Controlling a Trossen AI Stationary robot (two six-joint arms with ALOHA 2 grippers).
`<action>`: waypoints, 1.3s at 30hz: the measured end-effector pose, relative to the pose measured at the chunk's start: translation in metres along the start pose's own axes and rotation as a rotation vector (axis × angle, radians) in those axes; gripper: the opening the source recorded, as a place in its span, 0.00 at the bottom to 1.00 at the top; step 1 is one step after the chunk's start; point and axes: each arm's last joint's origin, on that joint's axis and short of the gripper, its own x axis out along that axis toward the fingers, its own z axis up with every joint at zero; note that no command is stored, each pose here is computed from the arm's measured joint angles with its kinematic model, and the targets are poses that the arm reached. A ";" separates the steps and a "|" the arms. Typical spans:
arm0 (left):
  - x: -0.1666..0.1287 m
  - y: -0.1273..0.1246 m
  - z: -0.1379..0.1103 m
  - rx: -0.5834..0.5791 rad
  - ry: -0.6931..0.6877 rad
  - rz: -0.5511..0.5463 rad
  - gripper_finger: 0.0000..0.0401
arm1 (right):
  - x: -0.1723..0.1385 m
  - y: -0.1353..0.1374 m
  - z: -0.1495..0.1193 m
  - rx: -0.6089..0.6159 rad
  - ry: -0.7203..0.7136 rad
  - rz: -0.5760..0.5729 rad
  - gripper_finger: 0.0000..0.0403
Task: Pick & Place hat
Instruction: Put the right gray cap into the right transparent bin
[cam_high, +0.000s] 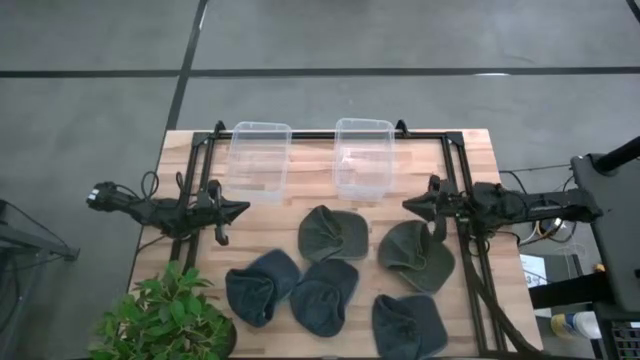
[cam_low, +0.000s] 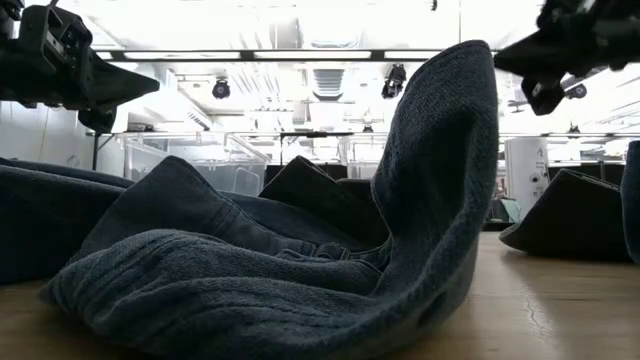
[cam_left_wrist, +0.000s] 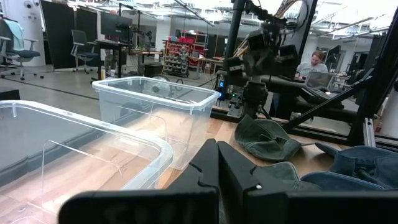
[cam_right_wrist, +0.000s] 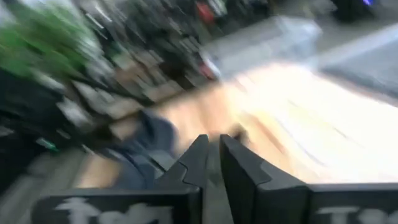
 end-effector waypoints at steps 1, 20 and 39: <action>0.000 0.000 0.000 0.000 0.000 0.000 0.00 | 0.000 0.002 0.006 -0.001 0.062 -0.051 0.14; 0.000 0.000 0.000 0.000 0.000 0.001 0.00 | 0.037 0.033 0.011 0.318 1.249 -0.600 0.45; 0.000 0.000 0.000 0.000 0.000 0.000 0.00 | 0.057 0.023 -0.040 0.199 1.510 -0.780 0.46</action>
